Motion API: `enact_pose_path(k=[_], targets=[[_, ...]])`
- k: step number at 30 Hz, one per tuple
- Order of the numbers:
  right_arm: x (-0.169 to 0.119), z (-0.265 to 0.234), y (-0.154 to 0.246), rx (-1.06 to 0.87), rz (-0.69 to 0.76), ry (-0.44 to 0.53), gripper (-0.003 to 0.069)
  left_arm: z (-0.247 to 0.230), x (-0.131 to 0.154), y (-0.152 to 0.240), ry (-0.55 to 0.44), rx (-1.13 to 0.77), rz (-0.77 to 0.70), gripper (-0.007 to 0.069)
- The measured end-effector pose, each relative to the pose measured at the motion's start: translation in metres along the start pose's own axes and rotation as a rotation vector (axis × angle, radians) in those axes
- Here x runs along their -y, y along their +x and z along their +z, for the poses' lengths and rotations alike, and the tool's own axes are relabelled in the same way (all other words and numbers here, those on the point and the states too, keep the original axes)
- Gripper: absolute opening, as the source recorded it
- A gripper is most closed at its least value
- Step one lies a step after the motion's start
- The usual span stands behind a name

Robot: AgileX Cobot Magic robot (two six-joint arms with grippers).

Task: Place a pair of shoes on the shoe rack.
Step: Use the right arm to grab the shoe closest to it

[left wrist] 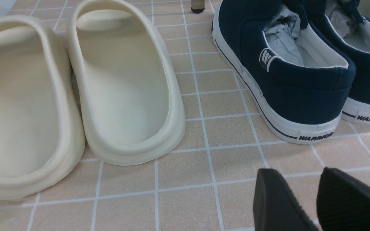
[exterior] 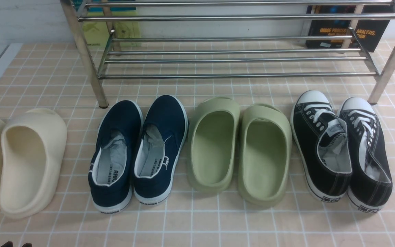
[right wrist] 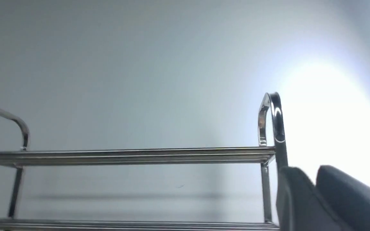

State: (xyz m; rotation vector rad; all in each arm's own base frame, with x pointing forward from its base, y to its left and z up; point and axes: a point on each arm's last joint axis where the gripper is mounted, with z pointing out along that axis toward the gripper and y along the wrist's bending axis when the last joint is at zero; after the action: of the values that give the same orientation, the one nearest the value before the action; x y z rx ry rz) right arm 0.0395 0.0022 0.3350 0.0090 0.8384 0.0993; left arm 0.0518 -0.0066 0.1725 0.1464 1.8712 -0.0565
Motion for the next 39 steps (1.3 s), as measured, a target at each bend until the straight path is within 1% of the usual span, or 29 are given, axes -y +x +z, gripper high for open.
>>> enact_pose_path(k=[2, 3, 4, 5, 8, 11, 12, 13, 15, 18, 21, 23, 25, 26, 27, 28, 30, 31, 32, 33, 35, 36, 39], targets=[[0.001, 0.012, -0.001, -0.050, -0.032, 0.009, 0.0050, 0.000, 0.000, 0.000, 0.000, 0.000, 0.000, 0.0241], [0.002, 0.026, 0.002, -0.130, -0.074, 0.021, 0.0007, 0.000, 0.000, 0.000, 0.000, 0.000, 0.000, 0.0241], [0.004, 0.038, 0.012, -0.222, -0.105, 0.028, -0.0014, 0.000, 0.000, 0.000, 0.000, 0.000, 0.000, 0.0241], [0.004, 0.043, 0.018, -0.261, -0.118, 0.029, -0.0018, 0.000, 0.000, 0.000, 0.000, 0.000, 0.000, 0.0241], [0.007, 0.058, 0.052, -0.439, -0.130, 0.030, -0.0020, 0.000, 0.000, 0.000, 0.000, 0.000, 0.000, 0.0241], [0.011, 0.068, 0.100, -0.671, -0.027, 0.065, -0.0019, 0.000, 0.000, 0.000, 0.000, 0.000, 0.000, 0.0241], [0.011, 0.068, 0.100, -0.671, -0.027, 0.065, -0.0019, 0.000, 0.000, 0.000, 0.000, 0.000, 0.000, 0.0241], [0.012, 0.068, 0.122, -0.798, 0.048, 0.097, -0.0018, 0.000, 0.000, 0.000, 0.000, 0.000, 0.000, 0.0241], [0.010, 0.071, 0.145, -0.990, 0.115, 0.122, -0.0012, 0.000, 0.000, 0.000, 0.000, 0.000, 0.000, 0.0241], [0.001, 0.071, 0.165, -1.245, 0.110, 0.114, 0.0003, 0.000, 0.000, 0.000, 0.000, 0.000, 0.000, 0.0241], [-0.012, 0.076, 0.175, -1.482, 0.049, 0.091, 0.0055, 0.000, 0.000, 0.000, 0.000, 0.000, 0.000, 0.0241], [-0.023, 0.083, 0.178, -1.602, 0.013, 0.064, 0.0117, 0.000, 0.000, 0.000, 0.000, 0.000, 0.000, 0.0241], [-0.036, 0.089, 0.181, -1.667, 0.000, 0.033, 0.0189, 0.000, 0.000, 0.000, 0.000, 0.000, 0.000, 0.0241], [-0.043, 0.094, 0.183, -1.687, -0.001, 0.015, 0.0242, 0.000, 0.000, 0.000, 0.000, 0.000, 0.000, 0.0241], [-0.045, 0.095, 0.183, -1.690, 0.001, 0.007, 0.0251, 0.000, 0.000, 0.000, 0.000, 0.000, 0.000, 0.0241], [-0.055, 0.100, 0.186, -1.692, 0.014, -0.021, 0.0311, 0.000, 0.000, 0.000, 0.000, 0.000, 0.000, 0.0241], [-0.068, 0.105, 0.195, -1.670, 0.039, -0.066, 0.0392, 0.000, 0.000, 0.000, 0.000, 0.000, 0.000, 0.0241], [-0.071, 0.106, 0.197, -1.663, 0.044, -0.074, 0.0404, 0.000, 0.000, 0.000, 0.000, 0.000, 0.000, 0.0241], [-0.077, 0.109, 0.206, -1.640, 0.059, -0.096, 0.0439, 0.000, 0.000, 0.000, 0.000, 0.000, 0.000, 0.0241], [-0.080, 0.109, 0.214, -1.628, 0.066, -0.107, 0.0456, 0.000, 0.000, 0.000, 0.000, 0.000, 0.000, 0.0241], [-0.083, 0.109, 0.225, -1.623, 0.069, -0.116, 0.0468, 0.000, 0.000, 0.000, 0.000, 0.000, 0.000, 0.0241], [-0.086, 0.107, 0.240, -1.629, 0.061, -0.125, 0.0470, 0.000, 0.000, 0.000, 0.000, 0.000, 0.000, 0.0241], [-0.086, 0.100, 0.268, -1.672, 0.041, -0.125, 0.0452, 0.000, 0.000, 0.000, 0.000, 0.000, 0.000, 0.0241]])
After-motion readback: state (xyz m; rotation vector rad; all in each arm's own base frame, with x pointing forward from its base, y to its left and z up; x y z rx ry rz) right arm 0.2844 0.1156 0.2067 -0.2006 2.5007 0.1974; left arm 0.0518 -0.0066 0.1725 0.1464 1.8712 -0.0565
